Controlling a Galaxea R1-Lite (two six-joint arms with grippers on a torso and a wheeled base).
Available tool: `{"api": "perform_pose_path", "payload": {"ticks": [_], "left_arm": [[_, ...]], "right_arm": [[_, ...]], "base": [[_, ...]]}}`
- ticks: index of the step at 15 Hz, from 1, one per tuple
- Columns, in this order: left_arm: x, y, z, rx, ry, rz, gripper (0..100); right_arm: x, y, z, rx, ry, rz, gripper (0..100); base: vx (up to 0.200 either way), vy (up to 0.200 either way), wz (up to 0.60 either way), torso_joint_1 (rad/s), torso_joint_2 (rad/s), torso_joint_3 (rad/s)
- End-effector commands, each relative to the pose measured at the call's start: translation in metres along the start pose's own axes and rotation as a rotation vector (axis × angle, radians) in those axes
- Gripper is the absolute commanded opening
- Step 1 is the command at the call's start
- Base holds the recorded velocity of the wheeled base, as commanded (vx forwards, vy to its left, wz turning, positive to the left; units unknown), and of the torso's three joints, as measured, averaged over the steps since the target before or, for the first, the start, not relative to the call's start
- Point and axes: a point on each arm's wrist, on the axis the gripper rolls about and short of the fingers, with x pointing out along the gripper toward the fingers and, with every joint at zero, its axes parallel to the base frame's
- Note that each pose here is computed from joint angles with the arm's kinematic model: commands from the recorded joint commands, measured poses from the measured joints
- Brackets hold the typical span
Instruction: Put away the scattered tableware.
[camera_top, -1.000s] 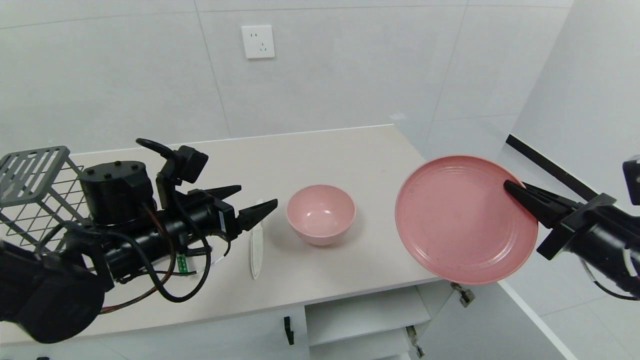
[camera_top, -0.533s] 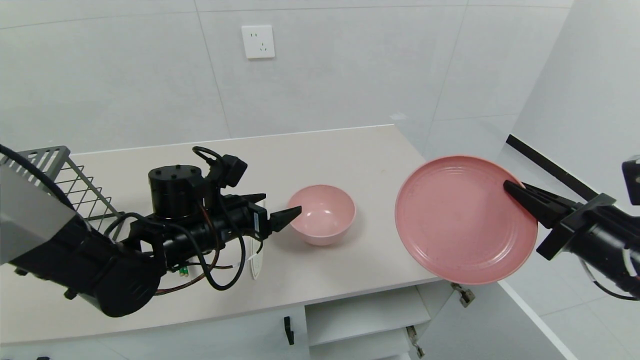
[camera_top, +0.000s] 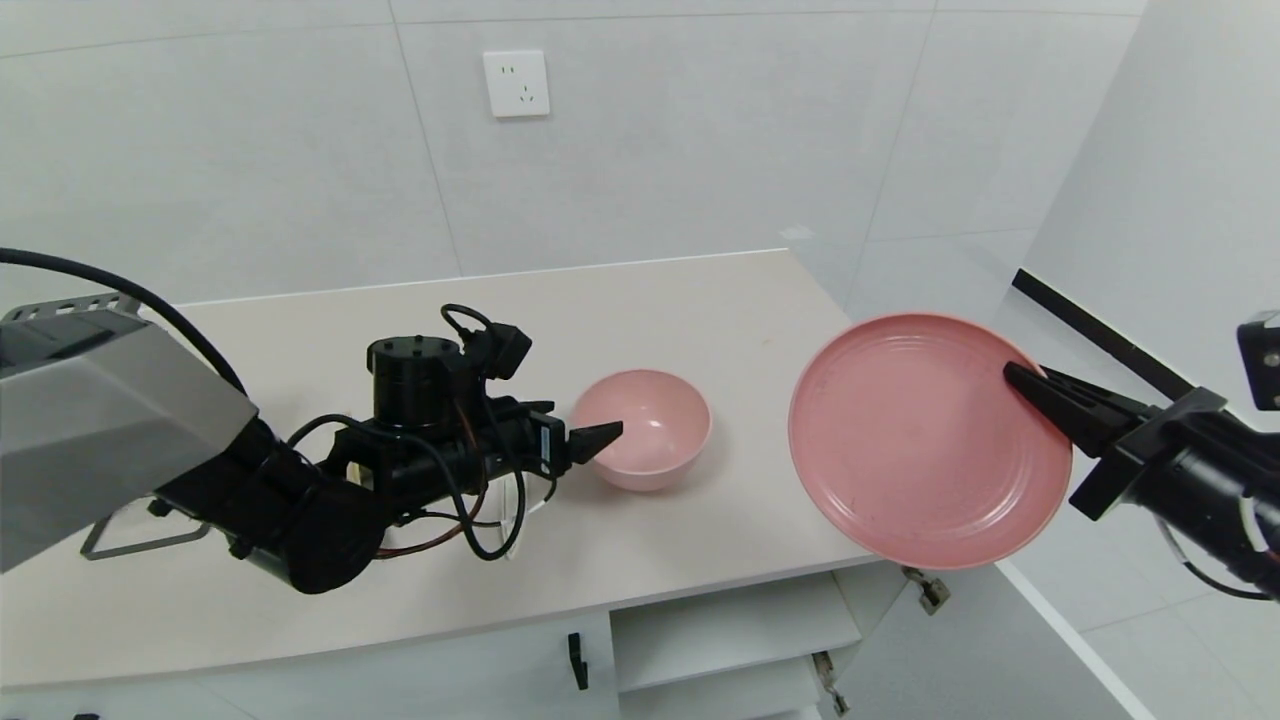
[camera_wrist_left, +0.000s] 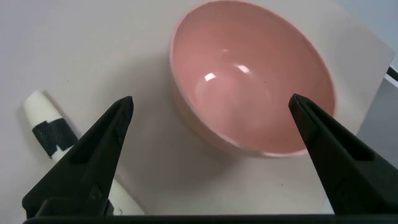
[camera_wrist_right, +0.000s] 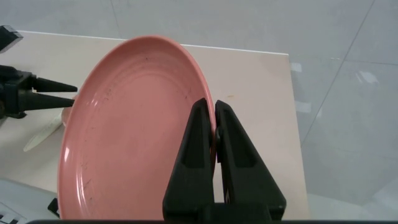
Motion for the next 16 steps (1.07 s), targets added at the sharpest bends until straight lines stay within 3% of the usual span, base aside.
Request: {"api": "perform_pose_path", "payload": {"ticks": [1, 3, 10, 11, 16], "left_arm": [[0.014, 0.001, -0.005, -0.025, 0.015, -0.002, 100], [0.019, 0.002, -0.005, -0.053, 0.03, -0.001, 100], [0.025, -0.001, -0.013, -0.059, 0.064, -0.004, 100], [0.024, -0.001, -0.013, -0.061, 0.07, -0.003, 0], [0.017, -0.005, 0.0, -0.044, 0.018, 0.003, 0]], "right_arm": [[0.002, 0.0, -0.001, 0.001, 0.007, 0.001, 0], [0.004, -0.003, -0.004, 0.001, 0.009, -0.011, 0], [0.009, -0.013, -0.008, -0.027, 0.013, -0.02, 0], [0.008, -0.013, -0.008, -0.027, 0.014, -0.02, 0], [0.008, -0.013, -0.008, -0.027, 0.014, -0.02, 0]], "base": [[0.0, 0.0, 0.0, 0.0, 0.0, 0.0], [0.0, 0.0, 0.0, 0.0, 0.0, 0.0], [0.0, 0.0, 0.0, 0.0, 0.0, 0.0], [0.0, 0.0, 0.0, 0.0, 0.0, 0.0], [0.0, 0.0, 0.0, 0.0, 0.0, 0.0]]}}
